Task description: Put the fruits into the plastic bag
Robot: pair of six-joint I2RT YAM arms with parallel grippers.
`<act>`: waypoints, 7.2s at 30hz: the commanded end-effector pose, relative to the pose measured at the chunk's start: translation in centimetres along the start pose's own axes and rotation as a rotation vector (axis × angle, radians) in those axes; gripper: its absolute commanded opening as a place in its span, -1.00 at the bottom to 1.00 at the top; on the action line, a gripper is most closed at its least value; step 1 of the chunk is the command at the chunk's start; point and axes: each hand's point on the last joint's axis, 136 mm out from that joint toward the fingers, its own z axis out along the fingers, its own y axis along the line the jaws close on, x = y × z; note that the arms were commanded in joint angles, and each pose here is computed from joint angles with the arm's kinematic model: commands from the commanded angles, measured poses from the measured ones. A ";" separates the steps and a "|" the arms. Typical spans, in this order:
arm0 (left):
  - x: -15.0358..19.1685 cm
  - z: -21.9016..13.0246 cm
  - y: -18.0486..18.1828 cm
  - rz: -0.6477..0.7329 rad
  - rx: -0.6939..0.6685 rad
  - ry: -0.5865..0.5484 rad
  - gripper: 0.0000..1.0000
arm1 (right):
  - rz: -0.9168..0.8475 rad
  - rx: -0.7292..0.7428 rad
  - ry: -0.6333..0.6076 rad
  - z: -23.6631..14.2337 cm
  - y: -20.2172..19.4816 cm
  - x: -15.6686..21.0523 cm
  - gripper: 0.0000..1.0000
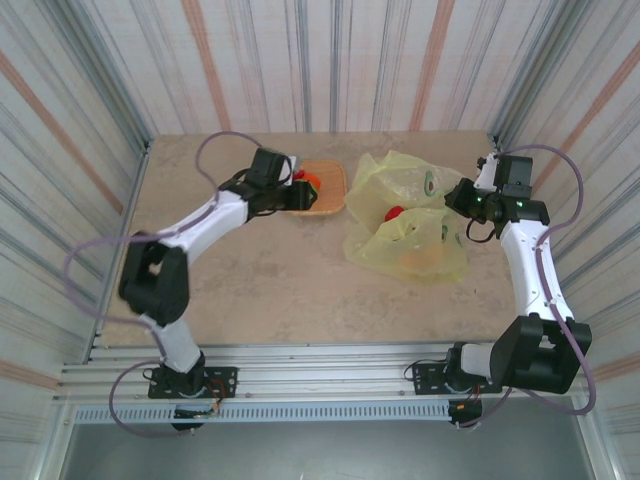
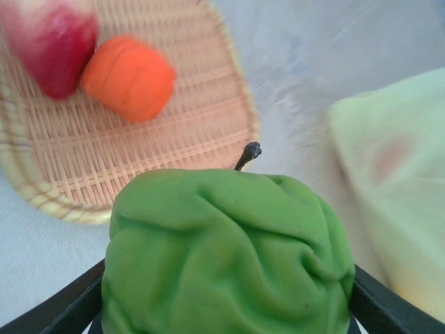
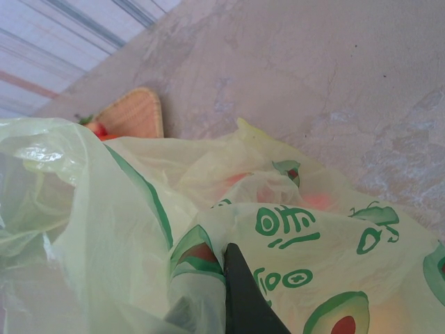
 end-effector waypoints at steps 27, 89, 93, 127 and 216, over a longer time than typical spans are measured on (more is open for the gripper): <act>-1.1 1.4 -17.6 0.368 0.124 -0.163 0.11 | -0.009 -0.073 0.033 -1.0 1.5 1.2 -0.96; 3.7 -5.0 -18.7 0.371 0.372 -0.104 0.56 | 0.006 -0.106 0.060 0.1 1.4 1.2 -0.97; 2.7 -7.0 -17.2 0.346 0.376 -0.162 0.56 | 0.005 -0.105 0.057 0.0 1.4 1.3 -0.97; -8.0 10.4 12.9 0.090 -0.456 0.020 0.47 | 0.002 -0.133 0.070 0.4 2.2 1.6 -0.97; 0.8 -4.6 -18.1 0.401 0.235 -0.220 0.02 | -0.012 -0.156 0.096 0.8 3.3 2.2 -0.96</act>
